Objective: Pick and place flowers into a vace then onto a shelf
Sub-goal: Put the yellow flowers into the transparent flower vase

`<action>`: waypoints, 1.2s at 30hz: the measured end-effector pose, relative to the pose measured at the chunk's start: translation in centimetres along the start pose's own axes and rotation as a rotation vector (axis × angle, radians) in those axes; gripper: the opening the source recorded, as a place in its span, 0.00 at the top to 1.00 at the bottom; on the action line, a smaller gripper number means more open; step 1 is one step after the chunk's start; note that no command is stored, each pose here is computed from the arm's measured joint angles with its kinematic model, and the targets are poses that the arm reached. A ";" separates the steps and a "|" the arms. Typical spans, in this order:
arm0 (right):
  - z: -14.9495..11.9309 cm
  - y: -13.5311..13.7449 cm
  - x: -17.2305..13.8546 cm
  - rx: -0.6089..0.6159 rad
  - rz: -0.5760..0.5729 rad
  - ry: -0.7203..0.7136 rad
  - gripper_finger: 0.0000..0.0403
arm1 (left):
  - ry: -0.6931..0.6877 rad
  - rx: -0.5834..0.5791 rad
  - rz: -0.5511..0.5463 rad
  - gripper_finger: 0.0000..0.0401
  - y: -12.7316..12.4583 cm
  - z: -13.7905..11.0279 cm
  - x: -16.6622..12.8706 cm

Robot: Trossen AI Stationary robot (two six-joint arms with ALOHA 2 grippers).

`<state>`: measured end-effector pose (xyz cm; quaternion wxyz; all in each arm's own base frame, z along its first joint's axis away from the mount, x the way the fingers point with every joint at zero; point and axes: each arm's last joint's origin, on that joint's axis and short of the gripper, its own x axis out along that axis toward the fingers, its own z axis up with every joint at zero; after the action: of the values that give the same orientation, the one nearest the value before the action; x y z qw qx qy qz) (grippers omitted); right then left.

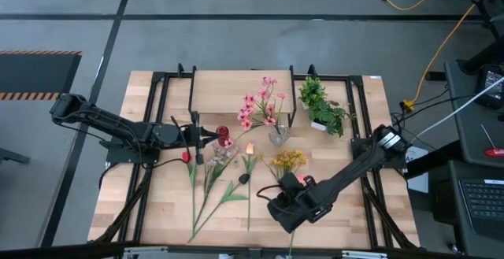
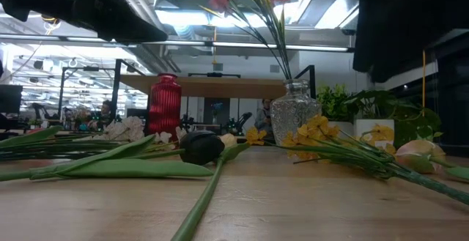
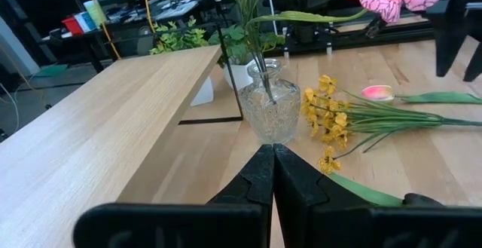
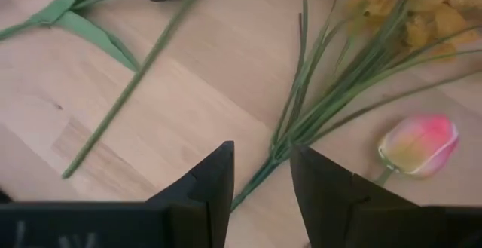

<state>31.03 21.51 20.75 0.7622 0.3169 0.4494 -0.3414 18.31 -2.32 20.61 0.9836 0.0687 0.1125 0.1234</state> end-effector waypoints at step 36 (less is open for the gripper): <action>-2.0 -1.4 5.5 0.141 -0.058 0.003 0.67 | 0.000 0.000 0.001 0.99 0.0 0.0 0.0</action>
<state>30.97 20.97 14.80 0.7271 0.3573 0.4343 -0.3938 18.31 -2.32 20.61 0.9835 0.0687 0.1126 0.1236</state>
